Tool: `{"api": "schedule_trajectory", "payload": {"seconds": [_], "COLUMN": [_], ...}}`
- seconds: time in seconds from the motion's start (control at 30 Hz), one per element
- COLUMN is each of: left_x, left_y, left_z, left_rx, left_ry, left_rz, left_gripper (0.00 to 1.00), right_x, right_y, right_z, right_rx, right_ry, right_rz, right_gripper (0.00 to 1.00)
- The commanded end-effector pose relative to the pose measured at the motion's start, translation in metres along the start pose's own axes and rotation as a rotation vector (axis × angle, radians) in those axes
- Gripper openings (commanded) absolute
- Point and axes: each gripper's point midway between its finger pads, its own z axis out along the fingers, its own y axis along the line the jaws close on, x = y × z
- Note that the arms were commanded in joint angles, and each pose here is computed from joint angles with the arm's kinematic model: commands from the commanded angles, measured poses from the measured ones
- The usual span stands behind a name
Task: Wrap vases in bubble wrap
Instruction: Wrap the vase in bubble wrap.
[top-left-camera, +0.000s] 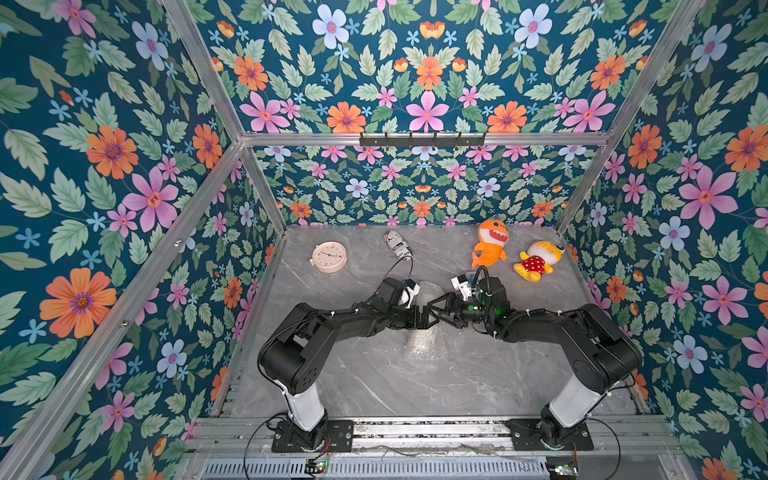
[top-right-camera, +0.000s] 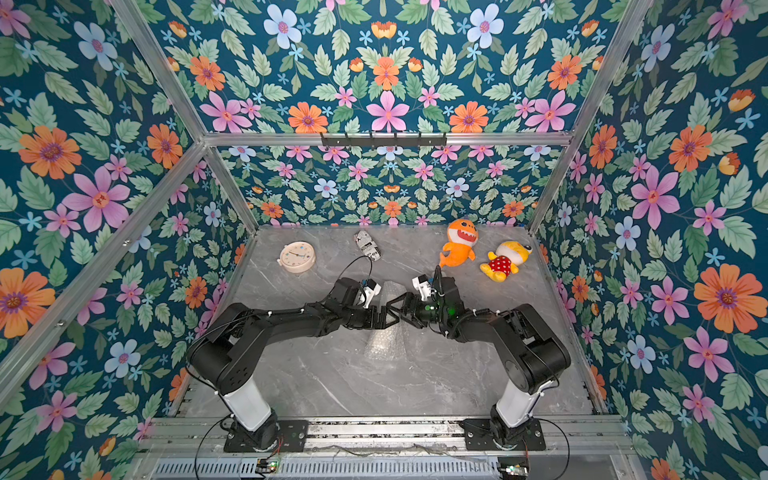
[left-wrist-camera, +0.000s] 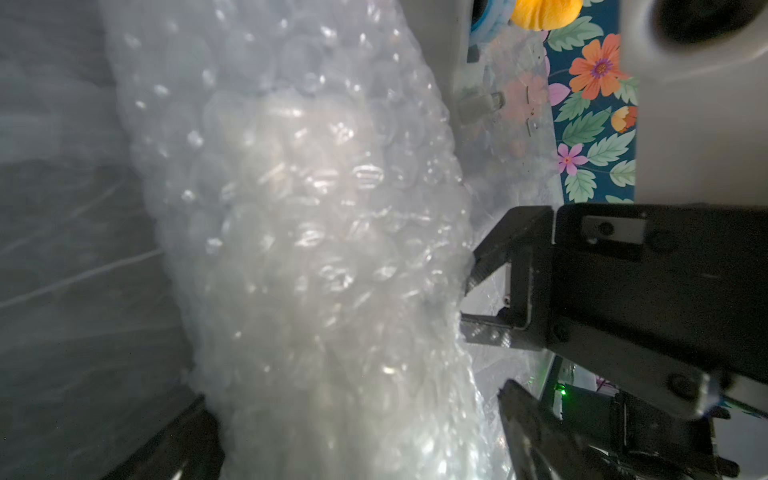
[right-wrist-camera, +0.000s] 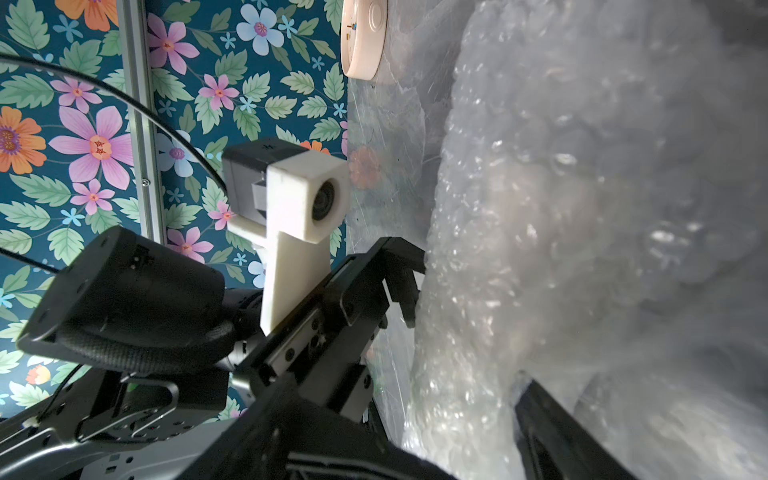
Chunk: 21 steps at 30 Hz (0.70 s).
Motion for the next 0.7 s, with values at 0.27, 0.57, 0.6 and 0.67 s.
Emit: {"api": "schedule_trajectory", "payload": {"seconds": [0.27, 0.57, 0.6, 0.67], "left_x": [0.008, 0.015, 0.015, 0.017], "left_y": [0.015, 0.015, 0.016, 0.018], "left_z": [0.011, 0.021, 0.021, 0.021], "left_rx": [-0.158, -0.176, -0.177, -0.181], "left_ry": [0.003, 0.036, 0.037, 0.042], "left_rz": [0.003, 0.016, 0.016, 0.020], "left_gripper": [1.00, 1.00, 1.00, 1.00], "right_x": [0.001, 0.000, 0.000, 0.000], "right_y": [0.009, 0.009, 0.008, 0.009], "right_z": [0.004, 0.006, 0.006, 0.006], "right_rx": [-0.026, -0.015, -0.014, -0.014], "right_ry": [-0.002, 0.000, 0.000, -0.002], "right_rz": [-0.020, -0.023, -0.022, -0.023], "right_gripper": [0.82, 0.82, 0.82, 0.82]}}
